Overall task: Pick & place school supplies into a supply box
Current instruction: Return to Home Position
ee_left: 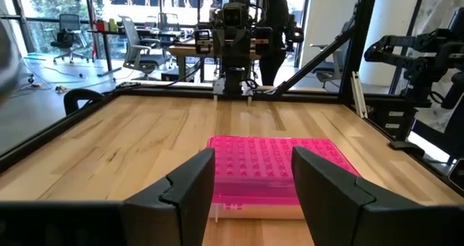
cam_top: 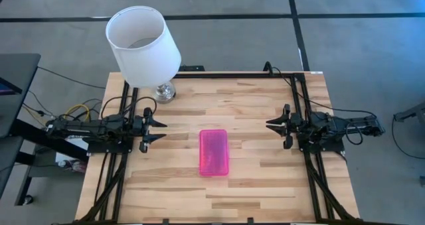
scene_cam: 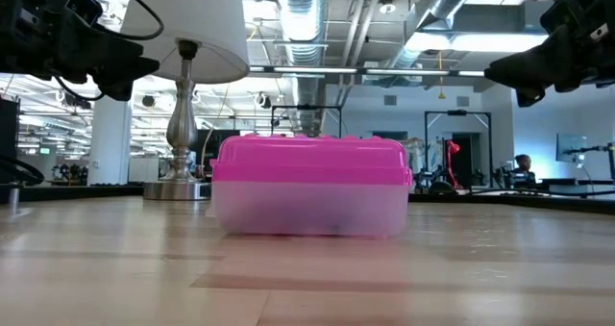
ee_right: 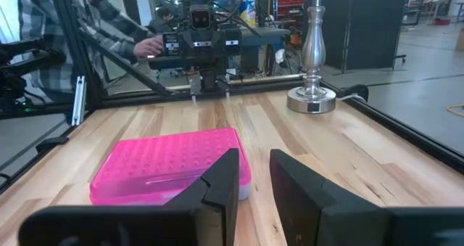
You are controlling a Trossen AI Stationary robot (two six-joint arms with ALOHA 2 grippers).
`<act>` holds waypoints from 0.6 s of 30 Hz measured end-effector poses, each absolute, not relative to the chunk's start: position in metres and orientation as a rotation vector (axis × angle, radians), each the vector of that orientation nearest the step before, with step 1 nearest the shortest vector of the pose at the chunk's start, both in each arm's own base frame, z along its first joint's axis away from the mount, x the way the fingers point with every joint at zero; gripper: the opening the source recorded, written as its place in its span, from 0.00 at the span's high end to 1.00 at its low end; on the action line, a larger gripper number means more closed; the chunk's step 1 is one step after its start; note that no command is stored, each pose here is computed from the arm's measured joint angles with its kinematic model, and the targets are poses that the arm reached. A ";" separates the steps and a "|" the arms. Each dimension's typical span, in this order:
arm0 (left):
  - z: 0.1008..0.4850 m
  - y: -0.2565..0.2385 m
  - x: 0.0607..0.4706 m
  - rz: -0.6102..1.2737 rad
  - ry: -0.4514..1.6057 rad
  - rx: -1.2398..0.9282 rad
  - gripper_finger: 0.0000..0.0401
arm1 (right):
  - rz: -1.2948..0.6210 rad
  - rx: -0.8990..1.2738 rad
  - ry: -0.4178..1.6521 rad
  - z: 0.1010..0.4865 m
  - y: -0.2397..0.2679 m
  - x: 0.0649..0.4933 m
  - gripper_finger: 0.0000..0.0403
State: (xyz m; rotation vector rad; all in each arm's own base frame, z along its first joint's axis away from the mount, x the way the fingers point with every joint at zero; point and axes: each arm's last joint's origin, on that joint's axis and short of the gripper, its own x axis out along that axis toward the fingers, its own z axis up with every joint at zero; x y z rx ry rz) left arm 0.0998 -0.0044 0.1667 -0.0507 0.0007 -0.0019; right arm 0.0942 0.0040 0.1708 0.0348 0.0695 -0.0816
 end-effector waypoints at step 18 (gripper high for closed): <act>0.167 -0.004 0.100 -0.002 0.001 -0.053 0.56 | -0.082 0.035 0.070 0.171 0.004 0.094 0.81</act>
